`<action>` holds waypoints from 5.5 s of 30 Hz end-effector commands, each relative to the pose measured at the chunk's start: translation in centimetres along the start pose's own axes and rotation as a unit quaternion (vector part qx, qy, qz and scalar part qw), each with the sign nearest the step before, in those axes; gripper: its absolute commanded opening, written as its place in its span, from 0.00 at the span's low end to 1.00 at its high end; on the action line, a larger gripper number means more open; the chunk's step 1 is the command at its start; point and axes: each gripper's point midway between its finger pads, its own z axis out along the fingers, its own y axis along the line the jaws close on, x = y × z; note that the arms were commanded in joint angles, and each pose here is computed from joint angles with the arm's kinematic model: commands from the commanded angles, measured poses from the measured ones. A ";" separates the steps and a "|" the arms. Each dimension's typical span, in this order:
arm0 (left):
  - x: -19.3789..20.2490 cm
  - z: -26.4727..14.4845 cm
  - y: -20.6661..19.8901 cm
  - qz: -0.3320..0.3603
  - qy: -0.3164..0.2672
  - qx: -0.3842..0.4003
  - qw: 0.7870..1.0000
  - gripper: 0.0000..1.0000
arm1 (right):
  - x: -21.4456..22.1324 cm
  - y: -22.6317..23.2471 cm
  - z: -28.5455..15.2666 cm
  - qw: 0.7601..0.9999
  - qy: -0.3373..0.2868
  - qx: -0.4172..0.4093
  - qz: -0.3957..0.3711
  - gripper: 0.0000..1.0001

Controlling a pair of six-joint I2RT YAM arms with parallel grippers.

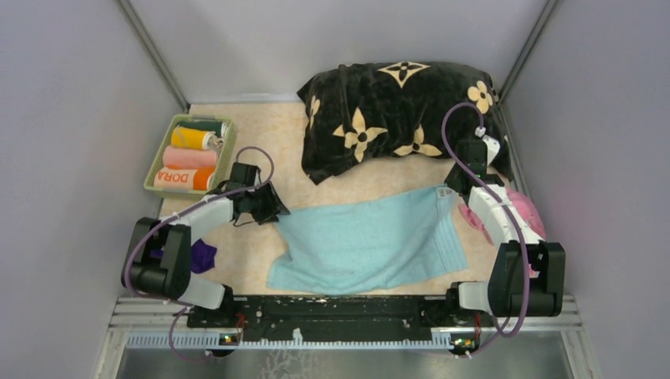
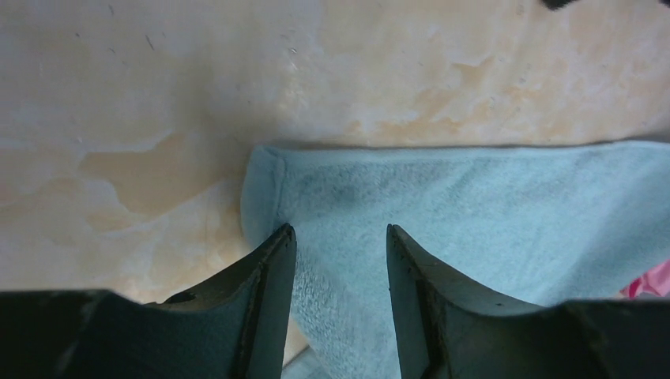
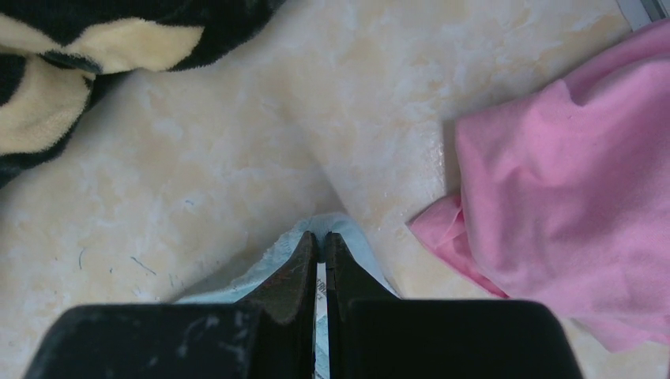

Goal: Roll the towels
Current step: Flatten out the towel at the center of the board, then fold the towel at the center of the board.

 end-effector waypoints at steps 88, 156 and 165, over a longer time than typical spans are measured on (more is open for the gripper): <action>-21.4 -0.3 -0.4 0.280 -0.118 -0.211 0.929 0.00 | -7.0 2.1 2.5 0.997 -0.033 -0.047 0.043 0.00; -18.1 -7.6 0.4 0.207 -0.240 -0.167 0.934 0.00 | 0.5 -1.5 -2.7 0.993 -0.004 -0.063 0.095 0.00; -23.3 -8.7 -3.0 0.277 -0.322 -0.141 0.894 0.00 | -5.2 0.2 -2.0 0.990 -0.056 -0.071 0.108 0.00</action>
